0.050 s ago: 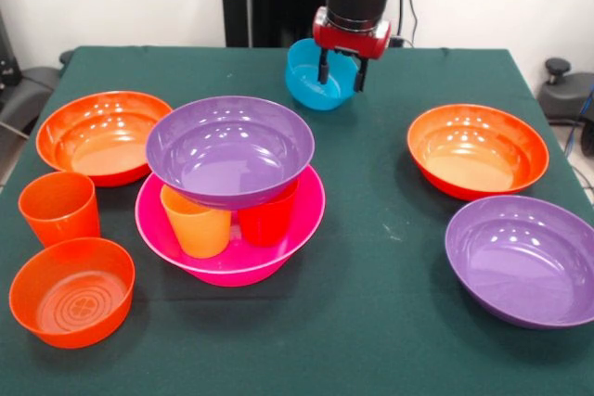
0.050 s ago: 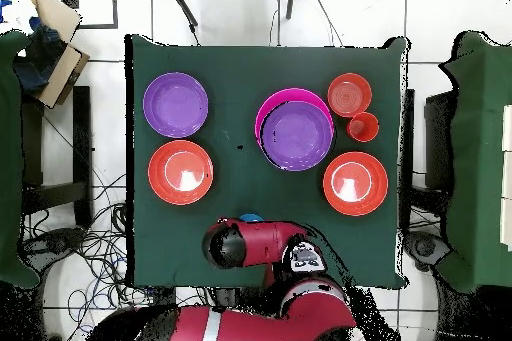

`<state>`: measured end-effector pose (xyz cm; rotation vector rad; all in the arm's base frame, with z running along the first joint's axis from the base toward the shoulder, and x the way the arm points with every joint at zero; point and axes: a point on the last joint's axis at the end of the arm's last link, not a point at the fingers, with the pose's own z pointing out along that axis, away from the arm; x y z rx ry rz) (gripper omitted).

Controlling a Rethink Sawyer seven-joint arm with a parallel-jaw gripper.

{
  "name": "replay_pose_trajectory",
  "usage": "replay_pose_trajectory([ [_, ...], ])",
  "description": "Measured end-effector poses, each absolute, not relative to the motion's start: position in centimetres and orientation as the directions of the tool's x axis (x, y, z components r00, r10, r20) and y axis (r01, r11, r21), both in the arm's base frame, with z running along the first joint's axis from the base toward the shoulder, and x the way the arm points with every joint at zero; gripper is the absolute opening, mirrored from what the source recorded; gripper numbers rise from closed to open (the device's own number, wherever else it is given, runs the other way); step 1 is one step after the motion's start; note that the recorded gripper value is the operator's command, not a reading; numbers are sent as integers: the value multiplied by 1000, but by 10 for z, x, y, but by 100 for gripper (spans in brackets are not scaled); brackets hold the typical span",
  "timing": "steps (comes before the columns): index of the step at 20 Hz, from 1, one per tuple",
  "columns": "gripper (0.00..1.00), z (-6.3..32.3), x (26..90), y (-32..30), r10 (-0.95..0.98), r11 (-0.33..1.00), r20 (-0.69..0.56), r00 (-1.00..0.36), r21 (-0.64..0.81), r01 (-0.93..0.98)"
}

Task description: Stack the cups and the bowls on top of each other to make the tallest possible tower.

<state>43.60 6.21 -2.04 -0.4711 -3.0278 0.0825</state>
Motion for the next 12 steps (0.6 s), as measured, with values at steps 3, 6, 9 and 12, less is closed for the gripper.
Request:
replay_pose_trajectory([
  [3, 100, -21, 437, 63, 301, 953, 69, -951, -53, 298],
  [6, 100, -21, 439, 64, 304, 953, 69, -950, -44, 301],
  [9, 100, -22, 440, 64, 306, 952, 70, -949, -37, 304],
  [12, 100, -21, 441, 65, 306, 952, 68, -950, -34, 304],
])
